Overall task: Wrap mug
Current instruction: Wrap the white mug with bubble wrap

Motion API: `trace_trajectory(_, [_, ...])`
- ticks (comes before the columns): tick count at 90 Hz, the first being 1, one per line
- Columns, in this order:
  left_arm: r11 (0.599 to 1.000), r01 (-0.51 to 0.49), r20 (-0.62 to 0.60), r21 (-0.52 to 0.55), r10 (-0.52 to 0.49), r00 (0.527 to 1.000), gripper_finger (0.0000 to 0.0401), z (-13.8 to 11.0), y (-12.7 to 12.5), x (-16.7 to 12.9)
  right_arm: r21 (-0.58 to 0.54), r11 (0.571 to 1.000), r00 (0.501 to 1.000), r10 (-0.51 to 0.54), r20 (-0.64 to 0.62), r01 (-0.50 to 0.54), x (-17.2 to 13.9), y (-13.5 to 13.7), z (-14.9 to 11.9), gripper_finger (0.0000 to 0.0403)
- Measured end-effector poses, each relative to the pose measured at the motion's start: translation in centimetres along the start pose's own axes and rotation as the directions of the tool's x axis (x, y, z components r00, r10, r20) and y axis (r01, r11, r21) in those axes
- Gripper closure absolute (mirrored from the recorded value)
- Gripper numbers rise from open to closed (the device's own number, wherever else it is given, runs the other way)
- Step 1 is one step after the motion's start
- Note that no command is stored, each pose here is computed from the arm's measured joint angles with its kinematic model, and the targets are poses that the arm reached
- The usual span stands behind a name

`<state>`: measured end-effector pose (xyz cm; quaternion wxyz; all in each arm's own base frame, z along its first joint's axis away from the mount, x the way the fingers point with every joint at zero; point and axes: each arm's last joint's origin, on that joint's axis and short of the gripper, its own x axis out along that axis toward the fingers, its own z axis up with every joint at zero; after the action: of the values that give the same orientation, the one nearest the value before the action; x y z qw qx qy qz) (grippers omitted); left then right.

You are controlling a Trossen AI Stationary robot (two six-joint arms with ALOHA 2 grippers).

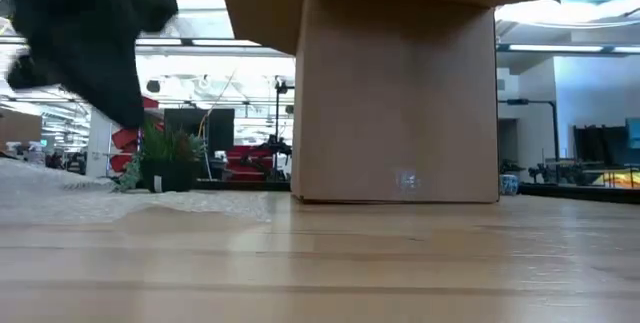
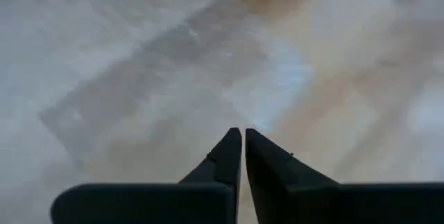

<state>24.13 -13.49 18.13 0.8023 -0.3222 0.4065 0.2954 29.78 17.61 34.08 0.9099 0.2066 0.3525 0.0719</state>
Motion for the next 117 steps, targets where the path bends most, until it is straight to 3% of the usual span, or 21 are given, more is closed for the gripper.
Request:
trace_trajectory(27, [0.978, 0.204, 0.083, 0.045, -0.207, 0.975, 0.0401, 0.6, 2.1, 4.4, 0.266, 0.964, 0.979, -0.057, 0.198, 0.002, -3.0, 2.2, -0.6, 0.0148])
trace_trajectory(43, [0.968, 0.232, 0.031, 0.093, -0.236, 0.971, 0.0401, -1.2, 1.2, 7.1, 0.379, 0.925, 0.970, -0.079, 0.232, -0.015, -3.5, 3.5, -1.8, 0.0148])
trace_trajectory(53, [0.948, 0.300, 0.018, 0.104, -0.304, 0.953, 0.0401, -2.4, -0.9, 8.4, 0.422, 0.906, 0.958, -0.112, 0.266, -0.011, -3.8, 4.0, -2.4, 0.0148])
trace_trajectory(61, [0.903, 0.395, 0.001, 0.167, -0.401, 0.916, 0.0401, -3.0, -3.2, 8.5, 0.442, 0.897, 0.955, -0.119, 0.272, -0.015, -3.8, 4.2, -2.5, 0.0148])
trace_trajectory(67, [0.848, 0.475, -0.013, 0.233, -0.486, 0.874, 0.0401, -3.1, -5.6, 7.8, 0.442, 0.897, 0.958, -0.129, 0.257, 0.002, -3.8, 4.1, -2.7, 0.0148])
trace_trajectory(77, [0.725, 0.574, -0.007, 0.380, -0.618, 0.786, 0.0401, -1.7, -10.0, 4.3, 0.424, 0.903, 0.961, -0.174, 0.215, 0.068, -3.0, 3.7, -3.3, 0.0148])
trace_trajectory(83, [0.694, 0.562, -0.028, 0.449, -0.618, 0.785, 0.0401, -0.9, -11.5, 2.3, 0.409, 0.906, 0.962, -0.202, 0.181, 0.113, -2.0, 3.5, -3.8, 0.0148])
trace_trajectory(90, [0.718, 0.496, -0.069, 0.488, -0.534, 0.842, 0.0401, -0.5, -12.2, 0.3, 0.390, 0.908, 0.966, -0.221, 0.135, 0.153, -0.1, 3.4, -4.3, 0.0148])
trace_trajectory(99, [0.824, 0.344, -0.065, 0.451, -0.354, 0.933, 0.0401, -0.8, -11.6, -1.3, 0.336, 0.926, 0.978, -0.201, 0.047, 0.174, 3.0, 3.0, -4.9, 0.0148])
trace_trajectory(108, [0.895, 0.197, -0.099, 0.401, -0.171, 0.980, 0.0401, -2.0, -9.3, 0.0, 0.302, 0.931, 0.976, -0.219, 0.018, 0.203, 6.2, 2.3, -5.3, 0.0149])
trace_trajectory(117, [0.939, 0.116, -0.123, 0.324, -0.080, 0.989, 0.0401, -3.2, -7.0, 2.3, 0.309, 0.923, 0.969, -0.247, 0.012, 0.232, 8.3, 1.7, -5.7, 0.0158])
